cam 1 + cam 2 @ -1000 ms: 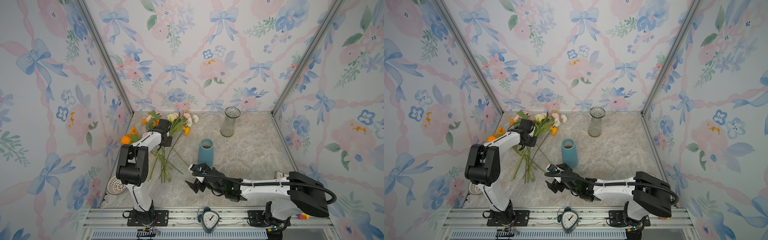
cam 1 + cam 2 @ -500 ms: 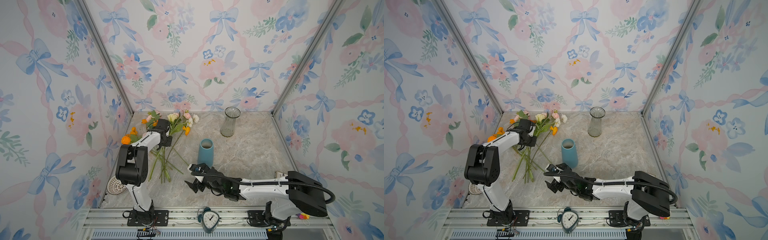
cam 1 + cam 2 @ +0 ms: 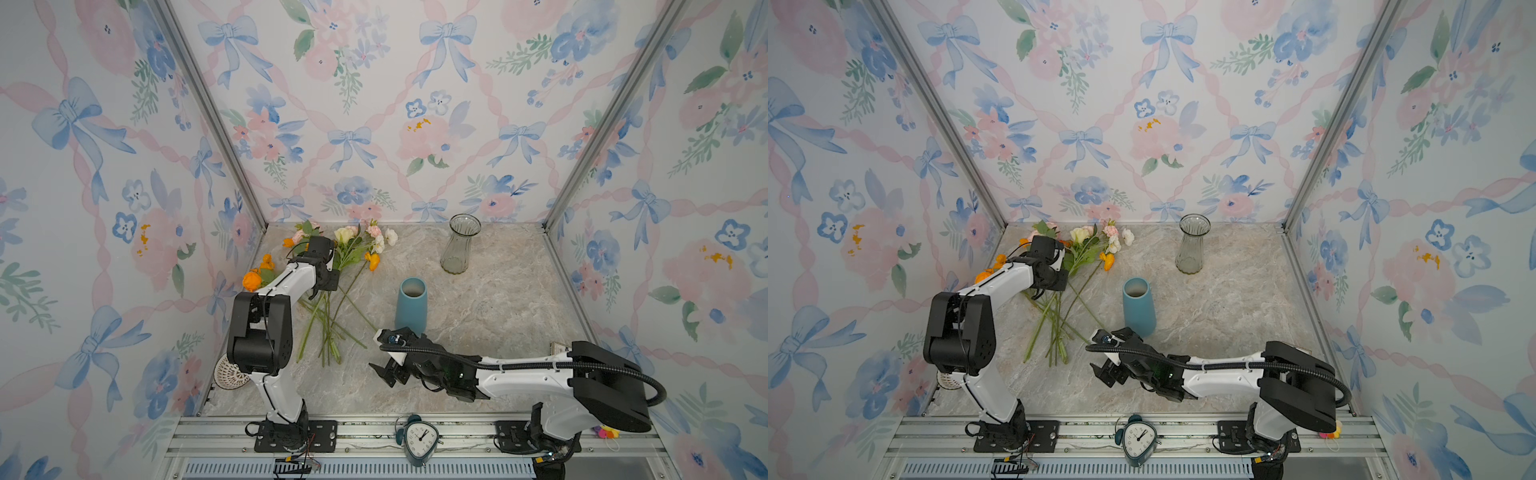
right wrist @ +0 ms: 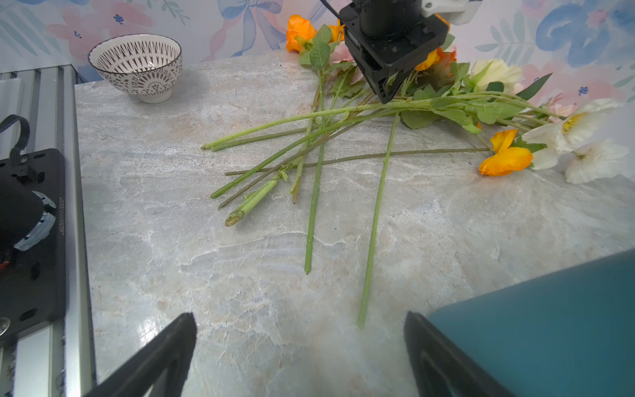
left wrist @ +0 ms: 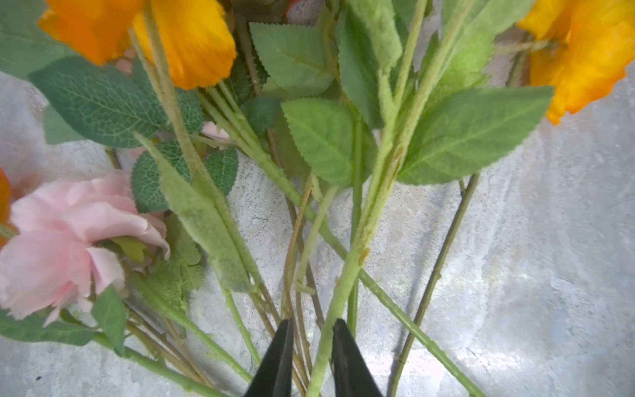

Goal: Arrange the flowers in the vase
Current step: 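Close the left gripper around a white flower stem in the pile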

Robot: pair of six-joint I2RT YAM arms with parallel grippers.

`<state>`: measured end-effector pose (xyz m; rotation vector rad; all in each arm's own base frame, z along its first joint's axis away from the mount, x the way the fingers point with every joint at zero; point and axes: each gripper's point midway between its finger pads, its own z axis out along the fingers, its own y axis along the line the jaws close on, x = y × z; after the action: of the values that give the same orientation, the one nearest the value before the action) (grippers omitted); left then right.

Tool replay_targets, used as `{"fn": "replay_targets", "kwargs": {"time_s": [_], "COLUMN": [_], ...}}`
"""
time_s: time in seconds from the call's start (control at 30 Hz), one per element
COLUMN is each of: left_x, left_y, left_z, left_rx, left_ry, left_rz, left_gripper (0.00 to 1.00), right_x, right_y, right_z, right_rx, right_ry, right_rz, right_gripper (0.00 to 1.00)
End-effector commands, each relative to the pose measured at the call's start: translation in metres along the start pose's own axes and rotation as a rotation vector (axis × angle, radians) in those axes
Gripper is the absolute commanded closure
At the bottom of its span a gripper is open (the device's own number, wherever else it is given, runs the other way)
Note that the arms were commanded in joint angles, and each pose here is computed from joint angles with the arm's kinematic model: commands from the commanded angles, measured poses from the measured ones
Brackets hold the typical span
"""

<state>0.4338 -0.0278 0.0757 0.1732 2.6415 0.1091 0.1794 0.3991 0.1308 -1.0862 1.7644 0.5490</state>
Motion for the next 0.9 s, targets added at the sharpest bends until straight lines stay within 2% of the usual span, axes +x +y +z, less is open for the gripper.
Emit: {"fn": "replay_targets", "kwargs": {"time_s": [0.0, 0.87], "left_x": [0.003, 0.016], "left_y": [-0.003, -0.005], "left_z": [-0.005, 0.012], "left_rx": [0.026, 0.012], "left_ry": [0.001, 0.063], "left_rz": [0.002, 0.01], "left_gripper": [0.77, 0.78], "right_x": [-0.009, -0.008], "right_y": [-0.003, 0.0], "right_z": [0.004, 0.008], "right_rx": [0.004, -0.013], "right_ry": [-0.01, 0.005], "right_rz": [0.003, -0.001], "right_gripper": [0.03, 0.03]}}
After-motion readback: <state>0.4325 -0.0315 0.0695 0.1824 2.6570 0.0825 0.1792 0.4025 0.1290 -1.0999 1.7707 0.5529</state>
